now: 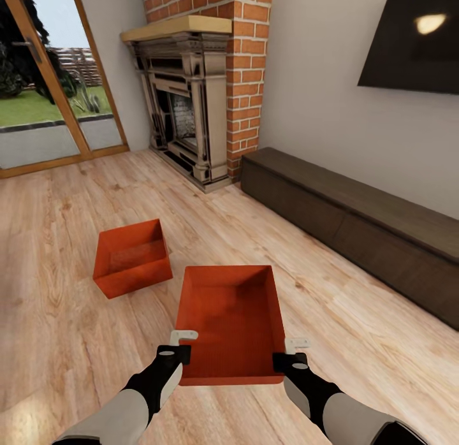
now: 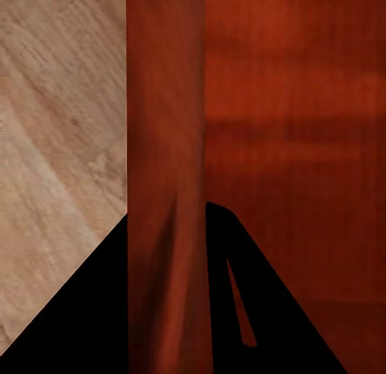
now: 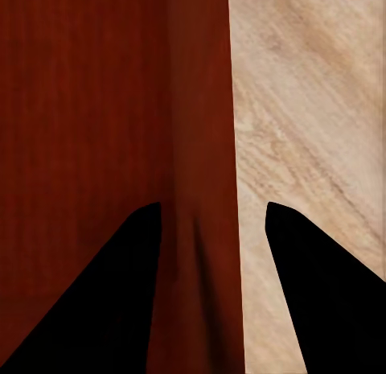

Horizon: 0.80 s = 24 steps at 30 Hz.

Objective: Move the two storage containers from the living room to the garage. In the garage, place one container on the floor and stack the other container on top of it (either order is fine).

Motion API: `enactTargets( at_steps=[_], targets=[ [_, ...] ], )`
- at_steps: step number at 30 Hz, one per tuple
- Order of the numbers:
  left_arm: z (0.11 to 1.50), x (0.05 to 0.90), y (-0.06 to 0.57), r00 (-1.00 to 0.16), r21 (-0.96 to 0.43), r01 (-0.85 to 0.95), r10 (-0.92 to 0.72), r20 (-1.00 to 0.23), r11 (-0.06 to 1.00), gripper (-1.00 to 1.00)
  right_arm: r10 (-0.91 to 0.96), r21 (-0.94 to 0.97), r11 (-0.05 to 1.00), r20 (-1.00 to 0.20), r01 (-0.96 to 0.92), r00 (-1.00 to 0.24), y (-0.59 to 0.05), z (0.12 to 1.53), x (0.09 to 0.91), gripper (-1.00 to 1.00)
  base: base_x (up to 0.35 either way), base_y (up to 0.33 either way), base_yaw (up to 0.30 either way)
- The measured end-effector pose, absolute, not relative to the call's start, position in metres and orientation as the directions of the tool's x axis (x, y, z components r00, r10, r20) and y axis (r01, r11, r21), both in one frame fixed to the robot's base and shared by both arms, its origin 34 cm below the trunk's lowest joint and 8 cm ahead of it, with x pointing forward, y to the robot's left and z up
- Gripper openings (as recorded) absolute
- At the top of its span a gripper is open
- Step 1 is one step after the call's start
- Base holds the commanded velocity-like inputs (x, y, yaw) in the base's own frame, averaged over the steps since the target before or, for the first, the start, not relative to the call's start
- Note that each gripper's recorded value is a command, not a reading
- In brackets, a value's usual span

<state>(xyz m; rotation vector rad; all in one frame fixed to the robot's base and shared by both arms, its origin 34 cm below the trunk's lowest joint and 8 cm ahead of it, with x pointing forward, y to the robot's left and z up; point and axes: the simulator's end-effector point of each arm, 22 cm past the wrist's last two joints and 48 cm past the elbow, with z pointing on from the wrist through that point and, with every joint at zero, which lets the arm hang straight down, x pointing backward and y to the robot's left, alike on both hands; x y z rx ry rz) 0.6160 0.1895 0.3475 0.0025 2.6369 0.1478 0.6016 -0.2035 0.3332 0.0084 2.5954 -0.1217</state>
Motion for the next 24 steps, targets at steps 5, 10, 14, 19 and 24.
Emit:
enactTargets(
  at_steps=[5,10,14,19,24],
  targets=[
    [0.358,0.618,0.189,-0.877,0.106,-0.025,0.029,-0.479,0.994,-1.00,-0.018,-0.085,0.996,-0.517,0.030,-0.856,-0.204,0.344,0.604,-1.00,0.000,0.000,0.000],
    [0.368,0.620,0.190,-0.877,0.105,-0.025,0.029,-0.479,0.994,-1.00,-0.018,-0.085,0.996,-0.516,0.030,-0.856,-0.203,0.354,0.606,-1.00,0.000,0.000,0.000],
    [0.377,0.621,0.190,-0.878,0.105,-0.024,0.029,-0.478,0.994,-1.00,-0.018,-0.086,0.996,-0.516,0.030,-0.856,-0.203,0.362,0.607,-1.00,0.000,0.000,0.000],
    [0.387,0.623,0.190,-0.878,0.105,-0.024,0.029,-0.478,0.994,-1.00,-0.018,-0.086,0.996,-0.516,0.030,-0.856,-0.203,0.373,0.609,-1.00,0.000,0.000,0.000],
    [0.397,0.625,0.189,-0.878,0.105,-0.024,0.029,-0.478,0.994,-1.00,-0.018,-0.086,0.996,-0.516,0.030,-0.857,-0.203,0.383,0.610,-1.00,0.000,0.000,0.000]
  ],
)
